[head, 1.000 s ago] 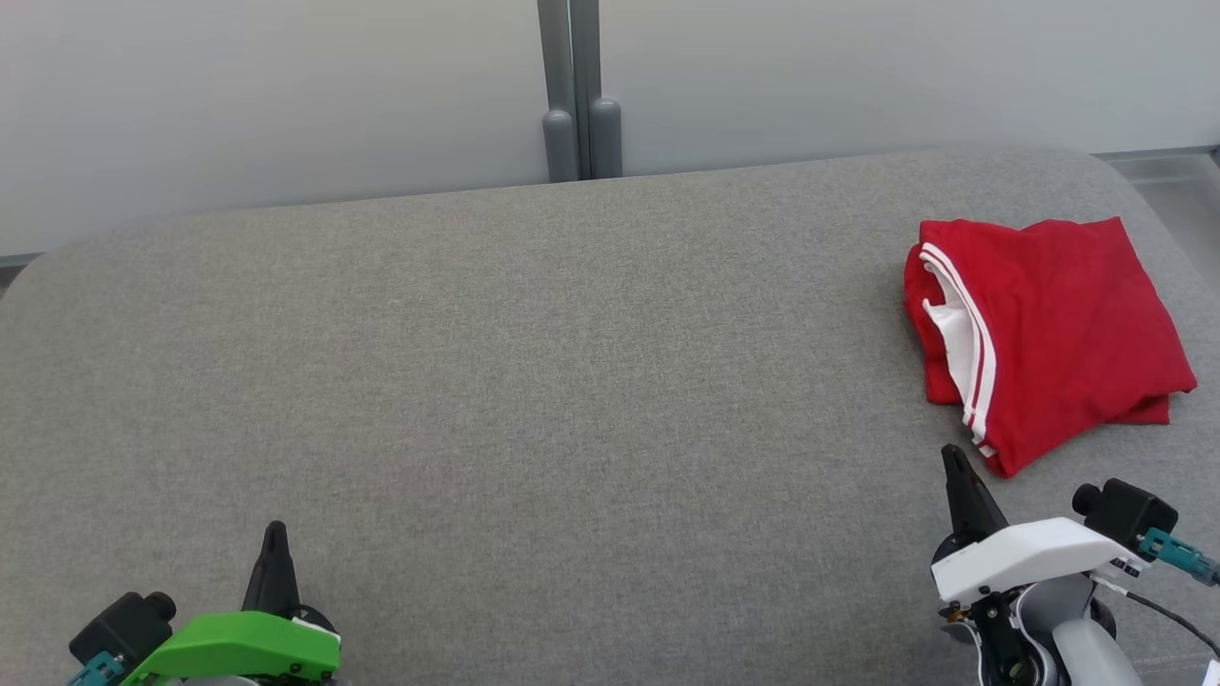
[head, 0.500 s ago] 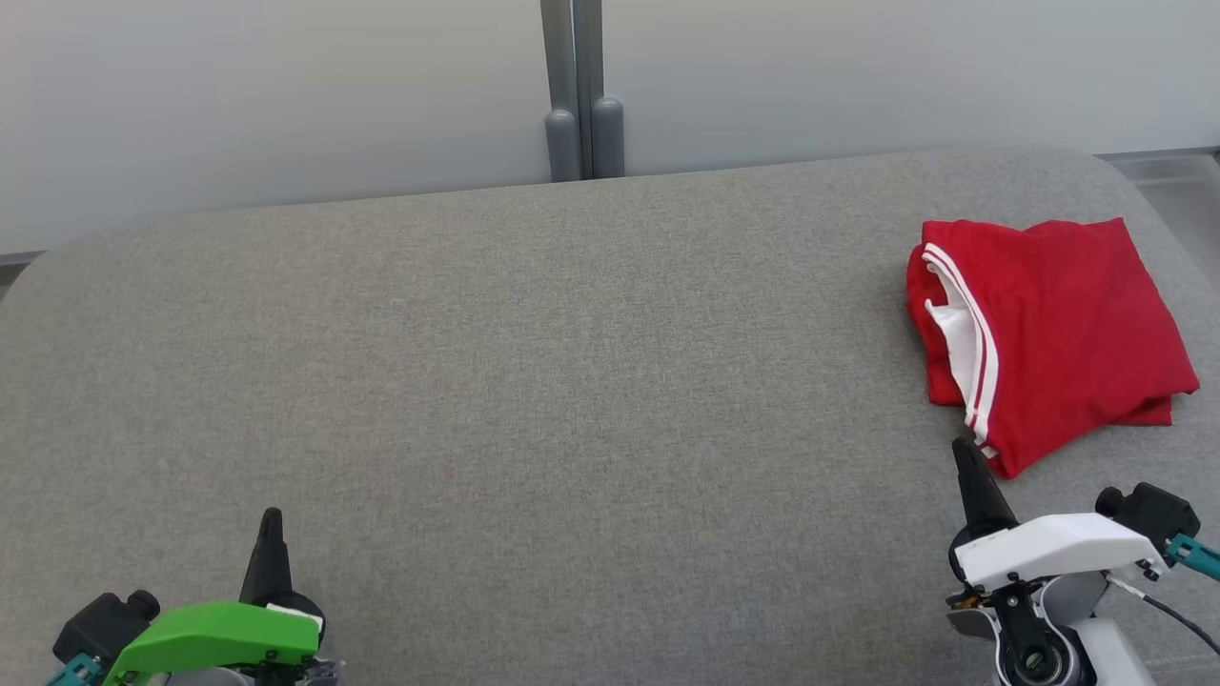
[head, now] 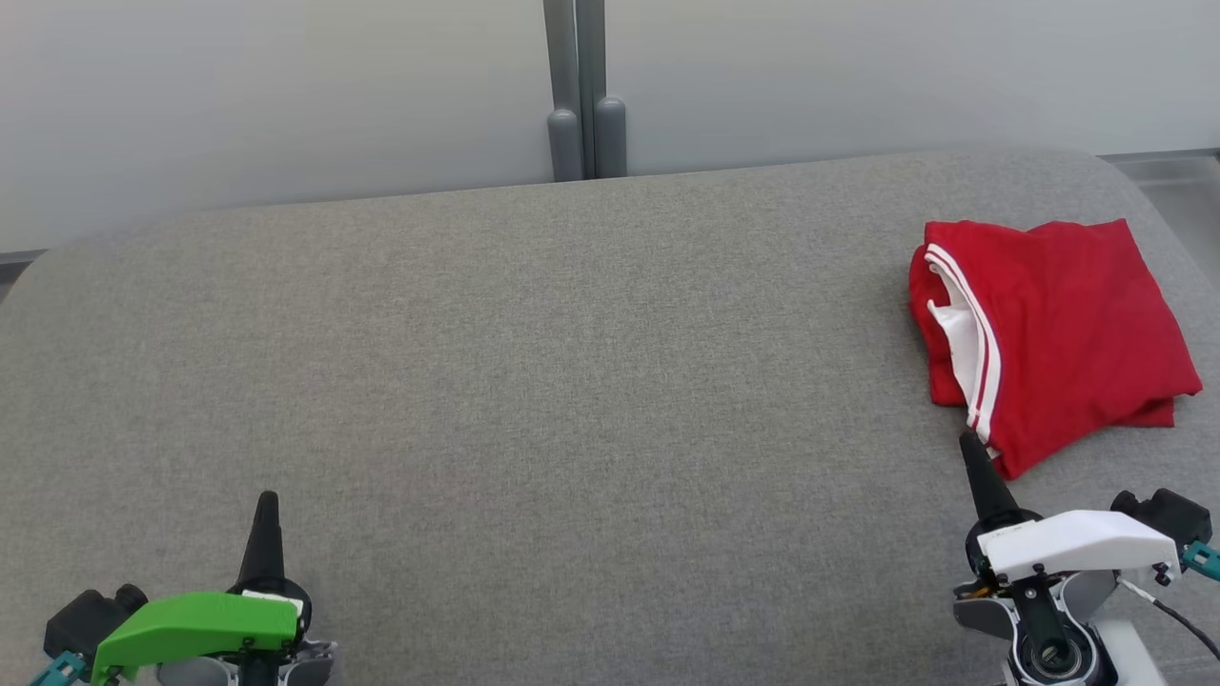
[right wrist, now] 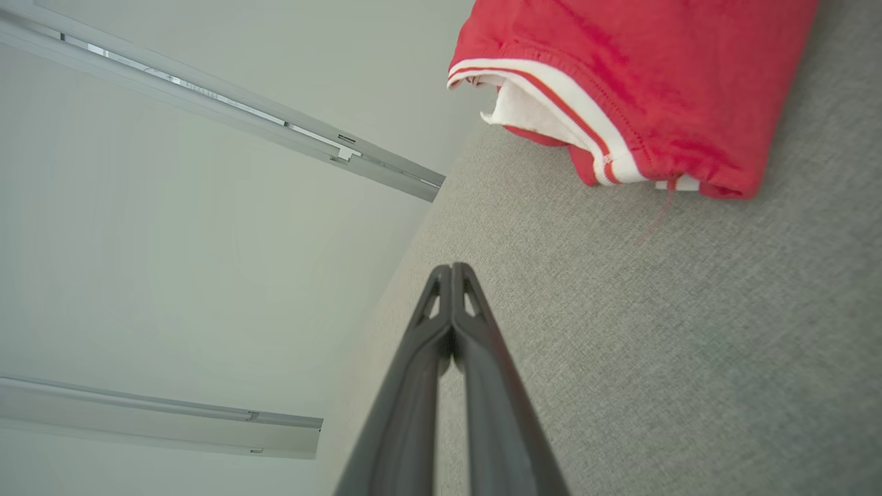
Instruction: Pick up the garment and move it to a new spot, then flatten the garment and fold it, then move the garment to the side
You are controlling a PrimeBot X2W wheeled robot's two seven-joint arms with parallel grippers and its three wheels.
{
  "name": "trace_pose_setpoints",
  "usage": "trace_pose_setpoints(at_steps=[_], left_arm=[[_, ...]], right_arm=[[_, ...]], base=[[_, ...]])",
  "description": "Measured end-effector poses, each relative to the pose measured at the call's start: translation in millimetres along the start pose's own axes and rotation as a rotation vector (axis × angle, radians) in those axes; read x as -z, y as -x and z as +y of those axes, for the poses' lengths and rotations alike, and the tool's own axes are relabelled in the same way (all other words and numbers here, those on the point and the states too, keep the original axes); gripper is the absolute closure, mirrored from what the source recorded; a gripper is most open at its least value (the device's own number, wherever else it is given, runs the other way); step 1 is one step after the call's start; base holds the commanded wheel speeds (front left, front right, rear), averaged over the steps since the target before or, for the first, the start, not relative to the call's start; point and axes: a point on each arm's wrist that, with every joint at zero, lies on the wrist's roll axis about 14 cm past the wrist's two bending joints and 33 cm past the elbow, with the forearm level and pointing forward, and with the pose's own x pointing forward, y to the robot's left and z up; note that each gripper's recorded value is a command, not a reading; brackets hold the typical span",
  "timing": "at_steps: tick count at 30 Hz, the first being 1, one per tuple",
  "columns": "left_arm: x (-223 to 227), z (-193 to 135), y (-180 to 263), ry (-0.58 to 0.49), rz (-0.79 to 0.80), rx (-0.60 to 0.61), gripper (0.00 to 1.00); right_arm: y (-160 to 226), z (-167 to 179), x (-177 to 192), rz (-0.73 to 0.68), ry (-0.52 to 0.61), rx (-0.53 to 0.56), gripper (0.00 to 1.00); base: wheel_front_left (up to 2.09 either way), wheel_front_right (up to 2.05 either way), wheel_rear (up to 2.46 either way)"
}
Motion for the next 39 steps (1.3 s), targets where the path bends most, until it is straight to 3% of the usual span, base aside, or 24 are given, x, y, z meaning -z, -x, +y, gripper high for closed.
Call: trace_pose_setpoints(at_steps=[39], left_arm=[[-14,-26,-4,0.334,0.003,0.104,1.0]], right_arm=[[-2,14,-13,-0.008,-0.356,-0.061,1.0]], base=[[0.0,0.0,0.0]])
